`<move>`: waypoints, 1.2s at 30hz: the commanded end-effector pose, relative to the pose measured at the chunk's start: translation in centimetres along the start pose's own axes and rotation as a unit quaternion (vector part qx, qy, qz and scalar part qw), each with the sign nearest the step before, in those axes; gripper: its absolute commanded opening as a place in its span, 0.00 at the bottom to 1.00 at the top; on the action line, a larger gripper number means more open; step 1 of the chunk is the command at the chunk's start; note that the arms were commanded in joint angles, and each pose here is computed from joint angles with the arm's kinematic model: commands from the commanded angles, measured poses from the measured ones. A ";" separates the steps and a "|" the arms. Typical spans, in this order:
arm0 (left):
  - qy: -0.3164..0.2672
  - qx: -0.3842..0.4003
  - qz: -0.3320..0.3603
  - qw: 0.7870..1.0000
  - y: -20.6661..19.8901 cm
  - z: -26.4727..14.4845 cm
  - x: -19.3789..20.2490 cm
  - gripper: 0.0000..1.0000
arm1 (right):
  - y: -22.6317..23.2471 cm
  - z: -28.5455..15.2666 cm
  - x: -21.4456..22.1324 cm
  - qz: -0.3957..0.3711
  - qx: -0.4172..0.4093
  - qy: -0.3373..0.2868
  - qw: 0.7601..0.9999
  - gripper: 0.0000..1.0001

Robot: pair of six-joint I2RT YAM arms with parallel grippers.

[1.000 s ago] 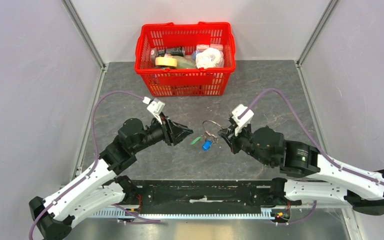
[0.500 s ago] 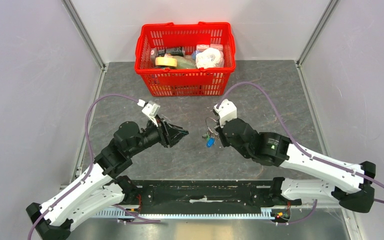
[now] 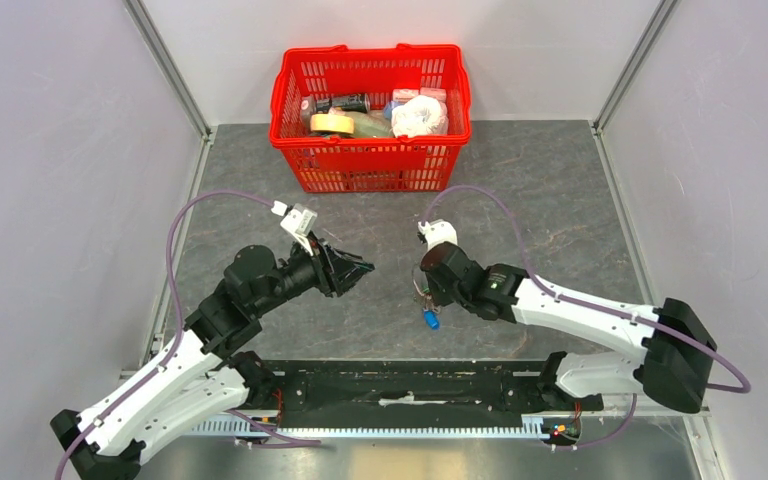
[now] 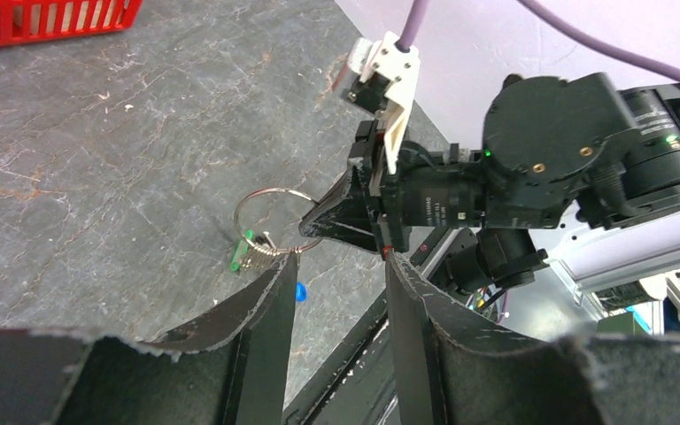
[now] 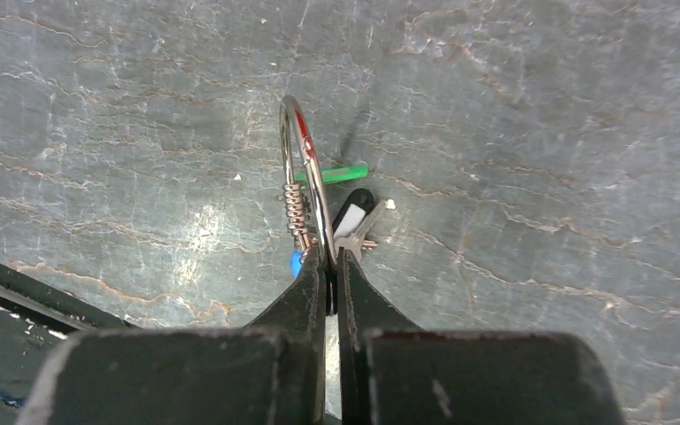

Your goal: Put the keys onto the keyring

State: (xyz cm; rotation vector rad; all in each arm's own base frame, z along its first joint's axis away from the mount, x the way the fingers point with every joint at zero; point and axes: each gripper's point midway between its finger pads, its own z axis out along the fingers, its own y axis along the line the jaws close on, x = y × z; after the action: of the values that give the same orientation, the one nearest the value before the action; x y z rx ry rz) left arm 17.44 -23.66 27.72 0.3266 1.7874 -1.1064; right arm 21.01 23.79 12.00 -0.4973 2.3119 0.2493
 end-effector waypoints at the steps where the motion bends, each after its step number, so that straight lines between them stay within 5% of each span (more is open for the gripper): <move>1: -0.006 -0.011 0.017 1.000 0.5 -0.3 -0.2 0.48 | 1.3 1.4 -1.0 0.062 -0.019 -0.028 0.998 0.02; 8: -0.008 -0.018 0.019 1.000 0.7 -0.5 -0.3 0.48 | 1.5 3.1 -0.1 0.069 -0.011 -0.013 0.998 0.35; 17: -0.025 -0.029 0.022 0.999 1.1 -1.0 -0.8 0.50 | 0.8 0.1 -5.0 0.107 -0.002 -0.087 0.990 0.59; 19: -0.020 -0.032 0.027 0.999 1.1 -1.2 -0.8 0.51 | 0.5 -1.0 -6.1 0.128 0.004 -0.098 0.987 0.72; 20: -0.016 -0.036 0.032 0.999 1.2 -1.2 -0.7 0.51 | 0.4 -1.6 -6.6 0.130 0.004 -0.099 0.986 0.93; 21: -0.016 -0.046 0.034 0.998 1.4 -1.3 -0.9 0.51 | 0.3 -2.1 -7.0 0.135 0.007 -0.100 0.986 0.97; 27: -0.036 -0.157 0.008 0.987 4.0 -2.6 -3.2 0.64 | -2.8 -5.1 -9.4 0.107 0.088 -0.111 0.984 0.97; 36: -0.042 -0.174 0.040 0.983 3.9 -2.9 -5.0 0.77 | -4.2 -8.8 -11.7 0.082 0.087 -0.155 0.981 0.97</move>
State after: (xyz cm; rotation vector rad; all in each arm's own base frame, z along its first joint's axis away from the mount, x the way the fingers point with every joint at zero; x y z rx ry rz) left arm 19.96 -19.09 29.02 0.1346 1.8699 -0.8065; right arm 24.66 22.08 22.88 -0.1915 2.1295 0.1963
